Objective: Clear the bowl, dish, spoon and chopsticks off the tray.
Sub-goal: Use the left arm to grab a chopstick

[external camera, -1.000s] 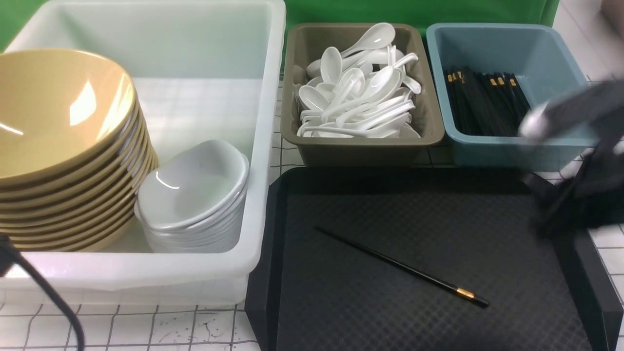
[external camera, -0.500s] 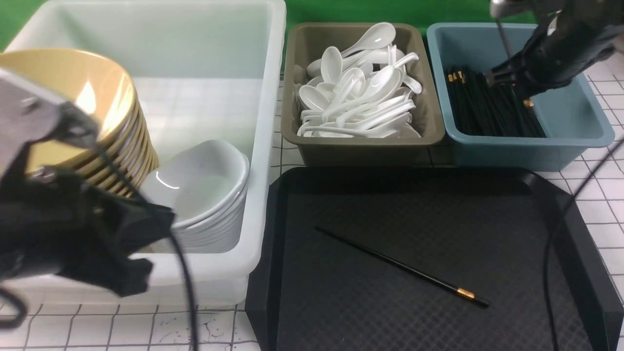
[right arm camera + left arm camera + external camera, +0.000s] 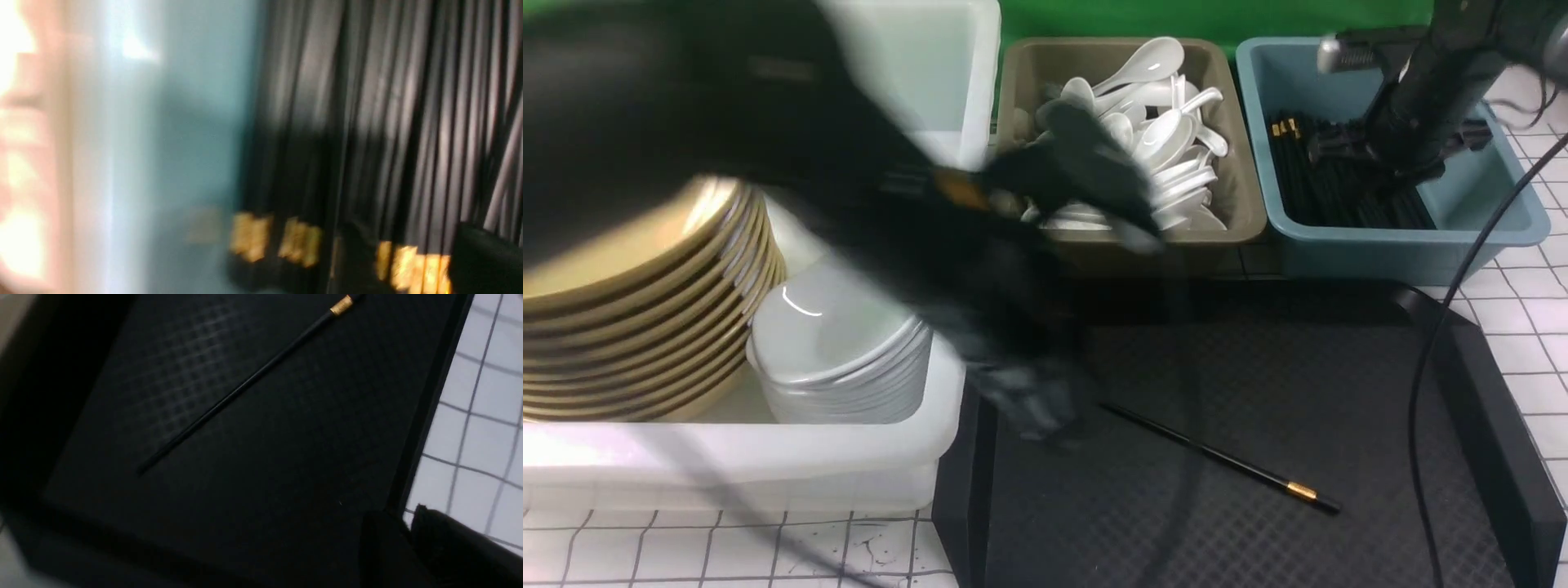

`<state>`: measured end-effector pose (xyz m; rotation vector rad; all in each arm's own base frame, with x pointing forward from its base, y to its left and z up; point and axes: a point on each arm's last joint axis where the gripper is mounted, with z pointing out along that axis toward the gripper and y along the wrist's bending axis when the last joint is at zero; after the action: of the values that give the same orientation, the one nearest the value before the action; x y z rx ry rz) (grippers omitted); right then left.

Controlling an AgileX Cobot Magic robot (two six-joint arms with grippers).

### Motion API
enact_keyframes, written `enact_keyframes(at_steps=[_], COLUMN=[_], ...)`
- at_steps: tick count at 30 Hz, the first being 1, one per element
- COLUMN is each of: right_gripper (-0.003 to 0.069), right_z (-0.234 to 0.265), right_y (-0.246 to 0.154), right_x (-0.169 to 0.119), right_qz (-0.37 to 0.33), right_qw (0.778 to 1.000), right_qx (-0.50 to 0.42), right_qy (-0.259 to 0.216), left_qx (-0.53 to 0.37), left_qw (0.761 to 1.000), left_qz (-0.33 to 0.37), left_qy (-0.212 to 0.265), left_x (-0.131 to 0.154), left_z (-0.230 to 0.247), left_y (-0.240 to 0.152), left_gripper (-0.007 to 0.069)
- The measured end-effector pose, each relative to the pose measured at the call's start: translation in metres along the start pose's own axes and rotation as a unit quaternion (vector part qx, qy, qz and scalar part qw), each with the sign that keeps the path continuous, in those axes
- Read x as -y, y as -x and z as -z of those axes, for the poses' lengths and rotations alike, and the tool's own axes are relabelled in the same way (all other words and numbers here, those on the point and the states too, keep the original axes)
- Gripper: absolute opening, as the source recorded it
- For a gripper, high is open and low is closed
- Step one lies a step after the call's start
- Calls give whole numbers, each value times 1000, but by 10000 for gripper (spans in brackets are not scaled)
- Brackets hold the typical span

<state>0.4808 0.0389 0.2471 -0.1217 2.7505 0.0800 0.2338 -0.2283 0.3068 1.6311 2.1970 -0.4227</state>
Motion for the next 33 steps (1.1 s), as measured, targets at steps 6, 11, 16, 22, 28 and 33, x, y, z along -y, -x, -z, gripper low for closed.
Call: enact_keyframes(at_steps=[6, 11, 16, 22, 28, 33], right_gripper=[447, 442, 430, 426, 425, 425], right_z=[128, 217, 272, 305, 319, 320], right_y=[-7, -31, -54, -73, -98, -130], right_x=[-10, -14, -17, -19, -20, -20], right_qz=[36, 47, 50, 52, 52, 51], right_qw=[995, 987, 977, 969, 968, 971], right_qx=[86, 154, 207, 240, 243, 232], right_qy=[20, 14, 12, 17, 16, 15], left_qx=[-54, -66, -78, -100, -109, -117], left_qw=[987, 965, 954, 942, 938, 965], left_qz=[-150, -248, -285, -315, -321, -227], left_qy=[-32, -45, -48, -62, -69, -56], left_x=[-5, -10, -18, -22, -21, -23], left_z=[-80, -135, -169, -188, -189, -187], left_y=[39, 56, 59, 52, 51, 56], left_gripper=[356, 413, 396, 282, 60, 5])
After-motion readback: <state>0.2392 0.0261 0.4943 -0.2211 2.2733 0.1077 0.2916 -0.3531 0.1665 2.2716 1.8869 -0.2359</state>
